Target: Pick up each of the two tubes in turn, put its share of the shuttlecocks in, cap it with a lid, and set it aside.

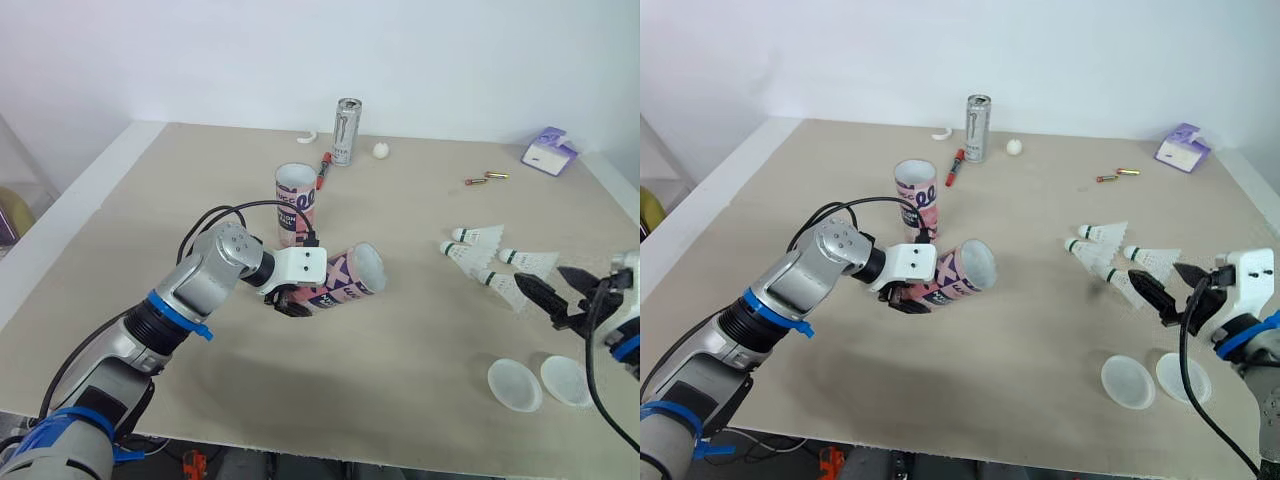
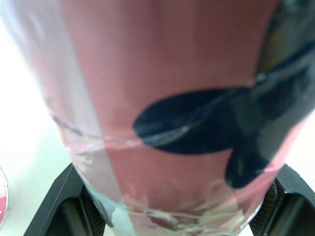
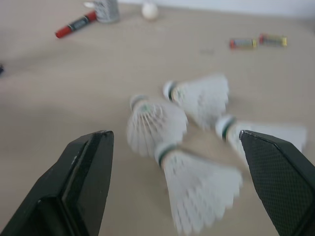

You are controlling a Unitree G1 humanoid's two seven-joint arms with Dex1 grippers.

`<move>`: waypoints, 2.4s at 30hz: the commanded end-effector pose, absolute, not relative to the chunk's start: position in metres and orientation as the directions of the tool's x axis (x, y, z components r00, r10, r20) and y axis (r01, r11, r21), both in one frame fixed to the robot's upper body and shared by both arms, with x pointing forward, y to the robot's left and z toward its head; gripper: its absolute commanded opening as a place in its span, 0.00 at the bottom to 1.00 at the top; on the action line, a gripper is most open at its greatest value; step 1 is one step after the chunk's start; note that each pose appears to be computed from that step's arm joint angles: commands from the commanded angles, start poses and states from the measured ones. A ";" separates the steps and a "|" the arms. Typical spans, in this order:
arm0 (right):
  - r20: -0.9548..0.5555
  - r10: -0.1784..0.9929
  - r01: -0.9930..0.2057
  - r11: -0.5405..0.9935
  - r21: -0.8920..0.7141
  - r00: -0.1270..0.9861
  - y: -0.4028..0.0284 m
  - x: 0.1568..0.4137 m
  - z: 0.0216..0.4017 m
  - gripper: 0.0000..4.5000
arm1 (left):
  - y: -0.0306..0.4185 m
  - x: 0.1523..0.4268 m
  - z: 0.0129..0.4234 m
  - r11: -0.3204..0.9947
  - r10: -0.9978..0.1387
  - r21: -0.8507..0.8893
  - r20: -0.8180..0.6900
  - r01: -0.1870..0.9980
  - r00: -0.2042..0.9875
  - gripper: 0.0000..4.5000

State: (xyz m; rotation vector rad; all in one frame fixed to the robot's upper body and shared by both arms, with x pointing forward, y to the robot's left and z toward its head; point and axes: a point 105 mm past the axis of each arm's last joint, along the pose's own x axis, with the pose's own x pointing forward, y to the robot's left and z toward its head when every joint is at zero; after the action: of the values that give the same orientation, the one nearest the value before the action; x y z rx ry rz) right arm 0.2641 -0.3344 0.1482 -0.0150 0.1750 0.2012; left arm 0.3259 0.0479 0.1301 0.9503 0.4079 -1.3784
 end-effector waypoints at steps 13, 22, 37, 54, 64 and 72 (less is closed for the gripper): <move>-0.193 0.261 -0.248 0.965 0.089 0.946 -0.317 0.282 0.128 0.98 | 0.057 0.330 0.118 -0.052 -0.599 0.316 -0.769 0.947 0.224 0.67; -0.205 0.272 -0.251 0.960 0.121 0.940 -0.311 0.293 0.122 0.98 | 0.058 0.329 0.118 -0.042 -0.597 0.317 -0.768 0.947 0.231 0.67; -0.208 0.246 -0.220 0.965 0.139 0.947 -0.309 0.288 0.122 0.03 | 0.057 0.329 0.118 -0.039 -0.599 0.318 -0.766 0.947 0.233 0.67; -0.420 0.659 -0.703 0.239 -0.669 0.624 -0.169 0.236 0.267 0.03 | 0.054 0.331 0.117 -0.060 -0.604 0.318 -0.766 0.946 0.219 0.67; -0.465 0.739 -0.705 0.019 -0.709 0.488 -0.132 0.238 0.244 0.03 | 0.050 0.332 0.118 -0.057 -0.614 0.322 -0.757 0.945 0.221 0.67; -0.461 0.756 -0.713 0.010 -0.701 0.464 -0.124 0.245 0.241 0.38 | 0.049 0.332 0.119 -0.053 -0.618 0.321 -0.754 0.946 0.221 0.67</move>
State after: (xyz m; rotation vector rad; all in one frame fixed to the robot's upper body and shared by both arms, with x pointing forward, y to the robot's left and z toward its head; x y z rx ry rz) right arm 0.2442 -0.1254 0.2324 -1.0509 -0.0201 1.1593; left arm 0.3283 0.0414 0.1329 0.9433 0.3742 -1.3778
